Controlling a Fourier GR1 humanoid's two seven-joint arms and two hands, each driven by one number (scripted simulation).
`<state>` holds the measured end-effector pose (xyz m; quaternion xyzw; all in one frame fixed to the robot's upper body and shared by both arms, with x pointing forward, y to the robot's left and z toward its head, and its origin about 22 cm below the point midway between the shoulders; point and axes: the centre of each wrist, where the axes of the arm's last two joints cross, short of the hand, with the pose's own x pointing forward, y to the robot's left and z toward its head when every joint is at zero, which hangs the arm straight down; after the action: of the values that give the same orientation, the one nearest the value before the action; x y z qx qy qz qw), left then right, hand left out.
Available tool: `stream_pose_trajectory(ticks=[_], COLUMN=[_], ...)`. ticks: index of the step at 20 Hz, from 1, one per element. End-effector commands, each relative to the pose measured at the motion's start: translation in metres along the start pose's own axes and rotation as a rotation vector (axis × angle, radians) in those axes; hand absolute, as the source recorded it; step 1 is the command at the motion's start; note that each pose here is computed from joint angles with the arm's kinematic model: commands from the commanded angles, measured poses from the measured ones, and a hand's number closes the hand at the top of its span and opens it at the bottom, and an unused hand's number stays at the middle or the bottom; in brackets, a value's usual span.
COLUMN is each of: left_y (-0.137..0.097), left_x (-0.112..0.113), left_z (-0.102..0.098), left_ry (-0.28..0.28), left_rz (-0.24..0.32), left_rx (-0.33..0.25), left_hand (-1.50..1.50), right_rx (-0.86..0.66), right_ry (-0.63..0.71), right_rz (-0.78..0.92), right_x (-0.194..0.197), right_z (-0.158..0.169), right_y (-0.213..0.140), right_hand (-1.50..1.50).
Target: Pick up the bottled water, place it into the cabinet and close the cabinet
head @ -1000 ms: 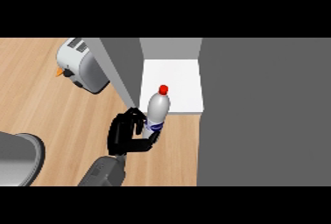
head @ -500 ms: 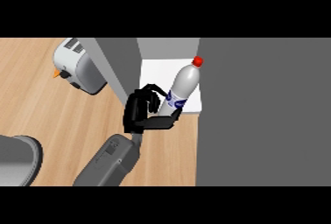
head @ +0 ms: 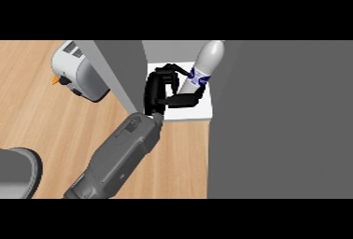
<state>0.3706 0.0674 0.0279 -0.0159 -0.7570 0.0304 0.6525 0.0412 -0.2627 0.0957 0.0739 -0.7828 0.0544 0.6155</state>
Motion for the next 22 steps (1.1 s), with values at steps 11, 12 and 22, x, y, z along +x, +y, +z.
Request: stream_pose_trajectory(ticks=[11, 12, 22], left_y=[0.018, 0.027, 0.059], left_x=[-0.011, -0.022, -0.013], left_z=[-0.043, -0.038, -0.057], left_ry=[0.063, 0.082, 0.033], left_rz=[-0.318, -0.323, -0.379], left_rx=[0.148, 0.159, 0.269], left_hand=[1.5, 1.5, -1.5], right_rx=[0.019, 0.021, 0.042], right_ry=[-0.052, -0.077, -0.07], right_rz=[-0.033, -0.045, -0.054], right_x=[0.005, 0.01, 0.008], right_z=[-0.002, -0.003, -0.002], right_y=[-0.016, -0.009, -0.006], right_hand=[-1.5, -1.5, -1.5])
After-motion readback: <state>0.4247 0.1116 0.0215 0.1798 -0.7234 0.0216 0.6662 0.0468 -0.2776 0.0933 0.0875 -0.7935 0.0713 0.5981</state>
